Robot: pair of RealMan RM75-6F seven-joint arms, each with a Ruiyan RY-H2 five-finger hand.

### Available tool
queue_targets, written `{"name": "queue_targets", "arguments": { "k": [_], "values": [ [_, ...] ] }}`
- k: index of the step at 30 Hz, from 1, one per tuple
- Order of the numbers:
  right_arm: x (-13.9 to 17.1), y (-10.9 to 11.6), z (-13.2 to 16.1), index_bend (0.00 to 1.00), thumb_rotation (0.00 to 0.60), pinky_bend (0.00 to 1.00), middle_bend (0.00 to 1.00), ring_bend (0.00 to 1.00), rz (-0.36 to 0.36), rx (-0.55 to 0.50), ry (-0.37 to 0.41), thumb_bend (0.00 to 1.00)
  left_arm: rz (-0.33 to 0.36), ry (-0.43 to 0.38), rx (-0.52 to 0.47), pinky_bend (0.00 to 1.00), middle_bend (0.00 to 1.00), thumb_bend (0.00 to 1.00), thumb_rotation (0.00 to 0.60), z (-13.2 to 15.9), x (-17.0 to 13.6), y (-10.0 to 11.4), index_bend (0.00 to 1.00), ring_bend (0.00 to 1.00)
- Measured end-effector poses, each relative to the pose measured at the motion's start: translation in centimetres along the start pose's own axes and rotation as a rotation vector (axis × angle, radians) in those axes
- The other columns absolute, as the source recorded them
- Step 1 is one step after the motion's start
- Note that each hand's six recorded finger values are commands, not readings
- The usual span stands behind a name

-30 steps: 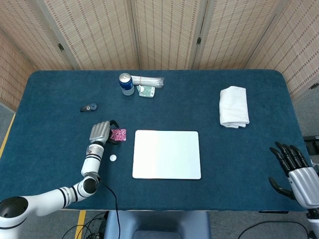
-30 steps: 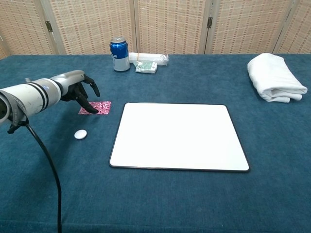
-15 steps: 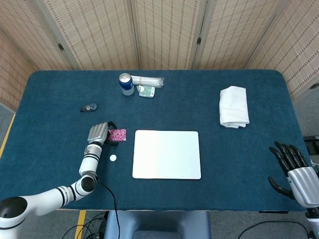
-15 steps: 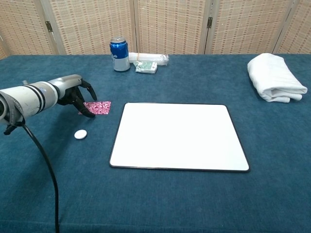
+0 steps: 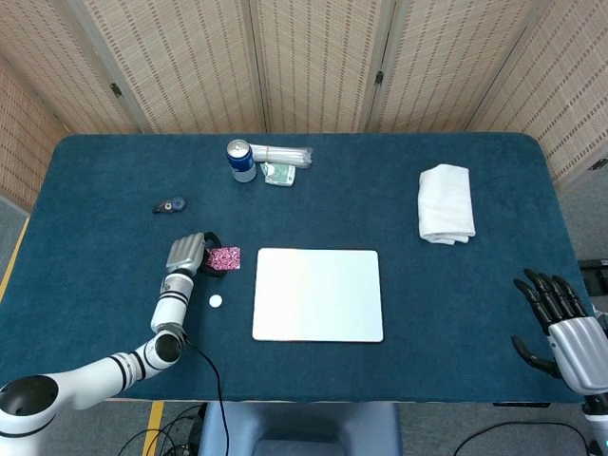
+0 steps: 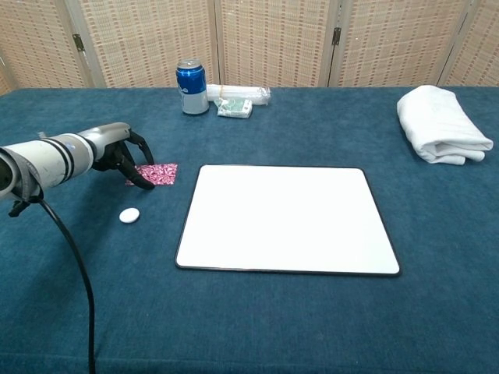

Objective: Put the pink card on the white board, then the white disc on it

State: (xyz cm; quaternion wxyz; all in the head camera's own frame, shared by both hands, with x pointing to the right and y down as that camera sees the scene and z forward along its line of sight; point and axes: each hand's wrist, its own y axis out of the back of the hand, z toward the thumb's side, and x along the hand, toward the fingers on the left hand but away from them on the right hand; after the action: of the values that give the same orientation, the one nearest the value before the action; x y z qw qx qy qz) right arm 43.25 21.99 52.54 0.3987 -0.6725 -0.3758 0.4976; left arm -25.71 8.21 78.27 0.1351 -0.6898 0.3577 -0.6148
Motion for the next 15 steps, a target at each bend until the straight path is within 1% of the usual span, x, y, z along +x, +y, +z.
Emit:
{"name": "queue_targets", "arguments": {
  "k": [15],
  "values": [
    [0.01, -0.16, 0.29, 0.0, 0.6, 0.0, 0.0, 0.0, 0.005, 0.005, 0.008, 0.26, 0.008, -0.013, 0.0, 1.0, 1.0, 0.22, 0.6, -0.27, -0.36, 0.23, 0.45, 1.0]
  ]
}}
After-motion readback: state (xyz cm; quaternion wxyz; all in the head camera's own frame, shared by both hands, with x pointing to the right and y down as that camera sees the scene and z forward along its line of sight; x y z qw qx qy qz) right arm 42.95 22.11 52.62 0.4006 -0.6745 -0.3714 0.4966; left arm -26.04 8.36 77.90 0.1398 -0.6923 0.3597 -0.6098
